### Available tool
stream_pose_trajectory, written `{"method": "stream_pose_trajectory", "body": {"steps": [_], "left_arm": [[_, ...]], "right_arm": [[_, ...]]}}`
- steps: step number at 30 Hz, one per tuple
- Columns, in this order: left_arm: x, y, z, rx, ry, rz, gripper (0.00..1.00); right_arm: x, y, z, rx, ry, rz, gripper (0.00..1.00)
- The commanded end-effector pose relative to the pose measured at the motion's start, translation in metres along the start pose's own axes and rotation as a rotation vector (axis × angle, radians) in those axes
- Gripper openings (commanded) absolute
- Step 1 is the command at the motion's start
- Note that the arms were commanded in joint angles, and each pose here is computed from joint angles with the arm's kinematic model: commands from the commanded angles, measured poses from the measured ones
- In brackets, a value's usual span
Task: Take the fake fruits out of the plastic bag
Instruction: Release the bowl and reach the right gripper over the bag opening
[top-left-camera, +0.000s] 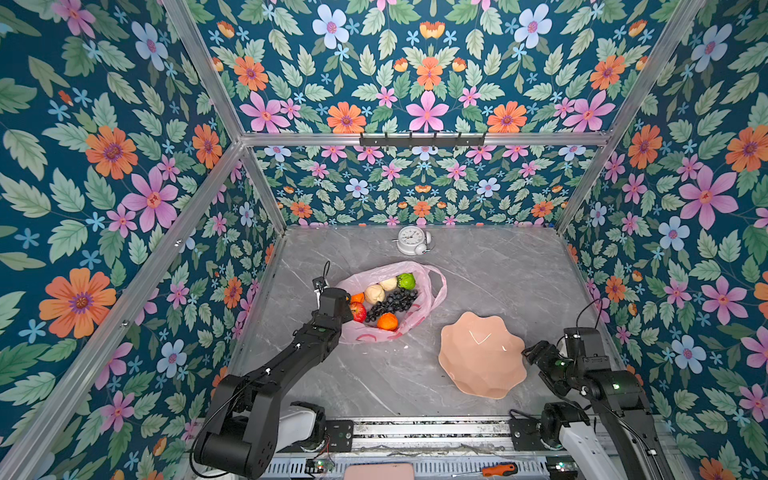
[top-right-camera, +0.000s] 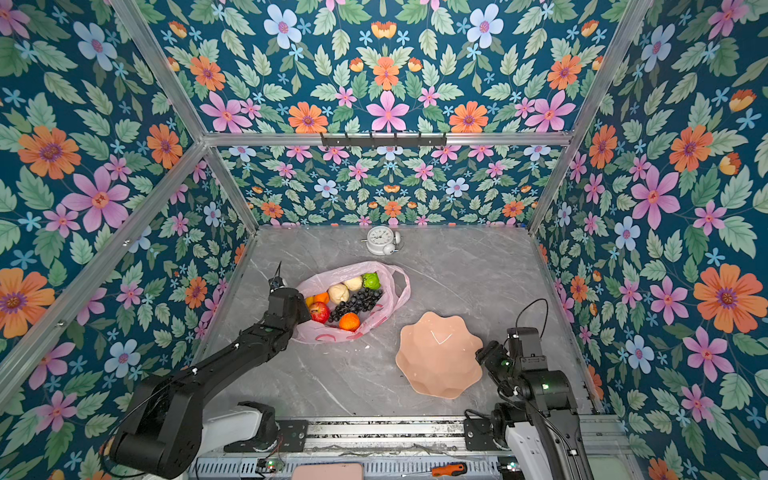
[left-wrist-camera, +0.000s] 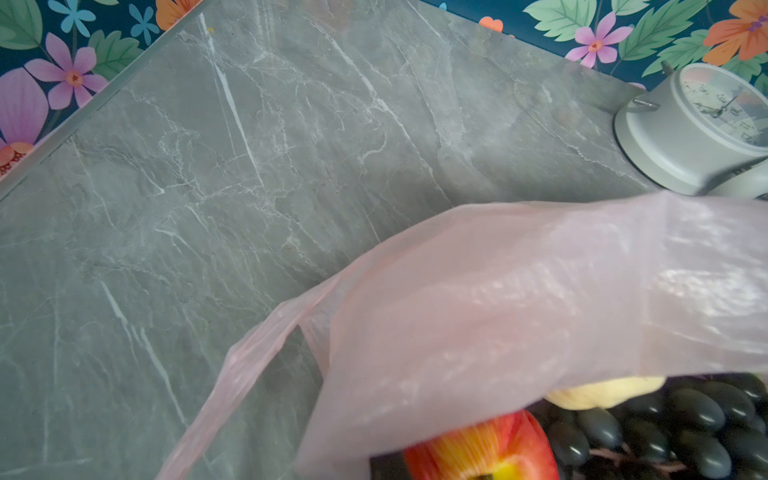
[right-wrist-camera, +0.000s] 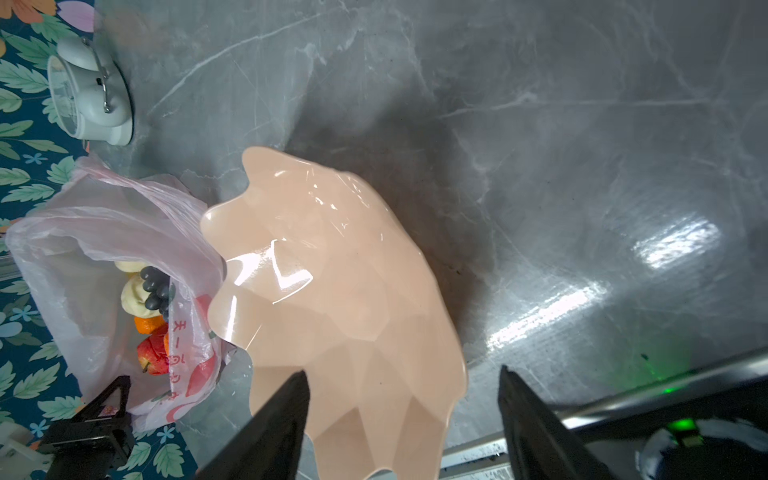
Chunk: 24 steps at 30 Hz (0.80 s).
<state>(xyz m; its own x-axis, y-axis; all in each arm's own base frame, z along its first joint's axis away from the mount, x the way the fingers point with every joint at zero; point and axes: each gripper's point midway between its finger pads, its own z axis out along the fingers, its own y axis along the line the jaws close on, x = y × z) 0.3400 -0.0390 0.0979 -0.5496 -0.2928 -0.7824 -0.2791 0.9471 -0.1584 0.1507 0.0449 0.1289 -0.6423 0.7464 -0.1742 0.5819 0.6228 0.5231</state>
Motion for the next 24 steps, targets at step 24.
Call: {"method": "stream_pose_trajectory", "body": {"steps": [24], "left_arm": [[-0.003,-0.003,0.001,0.014,-0.003,-0.014,0.02]], "right_arm": [[0.07,0.331,0.129,-0.232,0.117,-0.977,0.58]]}}
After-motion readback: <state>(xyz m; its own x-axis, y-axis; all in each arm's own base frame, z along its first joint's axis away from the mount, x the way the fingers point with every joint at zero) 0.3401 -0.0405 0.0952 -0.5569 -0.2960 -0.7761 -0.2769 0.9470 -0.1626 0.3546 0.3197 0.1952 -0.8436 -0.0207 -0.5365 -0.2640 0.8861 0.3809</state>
